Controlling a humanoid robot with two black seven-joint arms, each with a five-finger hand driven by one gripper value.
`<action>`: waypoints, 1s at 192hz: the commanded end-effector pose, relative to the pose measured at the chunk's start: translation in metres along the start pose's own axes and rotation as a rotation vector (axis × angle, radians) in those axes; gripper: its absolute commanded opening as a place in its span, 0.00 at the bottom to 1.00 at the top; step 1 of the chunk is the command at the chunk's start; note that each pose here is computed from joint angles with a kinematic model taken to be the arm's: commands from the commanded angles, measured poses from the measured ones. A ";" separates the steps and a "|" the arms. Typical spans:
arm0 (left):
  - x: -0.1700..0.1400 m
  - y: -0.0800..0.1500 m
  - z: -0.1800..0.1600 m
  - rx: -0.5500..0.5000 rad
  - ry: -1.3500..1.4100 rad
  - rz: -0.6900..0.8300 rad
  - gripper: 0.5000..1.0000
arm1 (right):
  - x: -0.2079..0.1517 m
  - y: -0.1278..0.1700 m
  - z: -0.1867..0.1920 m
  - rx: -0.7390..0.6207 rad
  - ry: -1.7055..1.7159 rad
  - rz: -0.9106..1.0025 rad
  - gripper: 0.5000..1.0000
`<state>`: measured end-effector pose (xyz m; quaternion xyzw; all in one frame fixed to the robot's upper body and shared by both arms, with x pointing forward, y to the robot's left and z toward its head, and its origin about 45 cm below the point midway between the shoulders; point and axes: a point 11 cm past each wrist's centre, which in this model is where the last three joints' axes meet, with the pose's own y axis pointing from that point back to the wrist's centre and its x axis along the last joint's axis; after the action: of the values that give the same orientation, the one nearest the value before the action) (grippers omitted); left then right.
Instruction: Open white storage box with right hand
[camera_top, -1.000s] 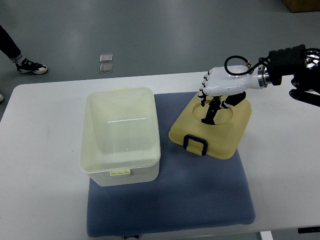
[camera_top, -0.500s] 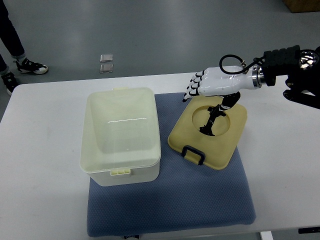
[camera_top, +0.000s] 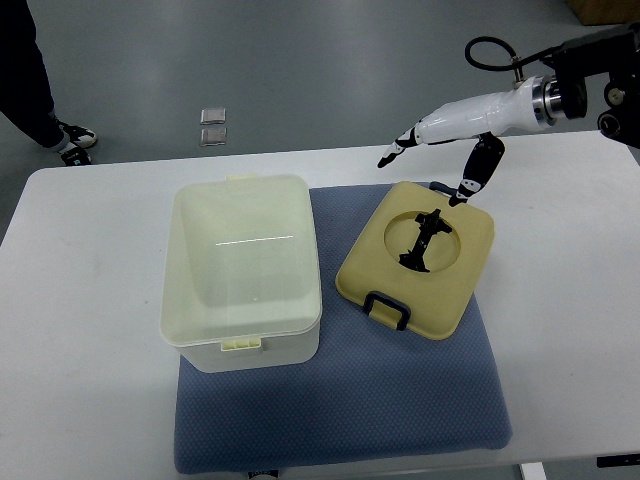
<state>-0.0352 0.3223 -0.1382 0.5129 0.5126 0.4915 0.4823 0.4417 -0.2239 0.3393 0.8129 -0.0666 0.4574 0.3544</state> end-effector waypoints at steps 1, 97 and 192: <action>0.000 0.000 -0.001 0.001 0.000 0.000 1.00 | 0.016 0.005 0.006 -0.009 -0.166 0.122 0.84; 0.000 0.000 0.000 -0.001 0.000 0.000 1.00 | 0.005 0.005 0.051 0.067 -1.212 0.540 0.84; 0.000 0.000 0.000 -0.001 0.000 0.000 1.00 | -0.058 -0.043 0.057 0.179 -1.950 0.560 0.85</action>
<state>-0.0349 0.3223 -0.1382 0.5127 0.5124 0.4917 0.4825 0.4698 -0.2443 0.2598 0.8227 -0.4816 -0.3010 -0.0233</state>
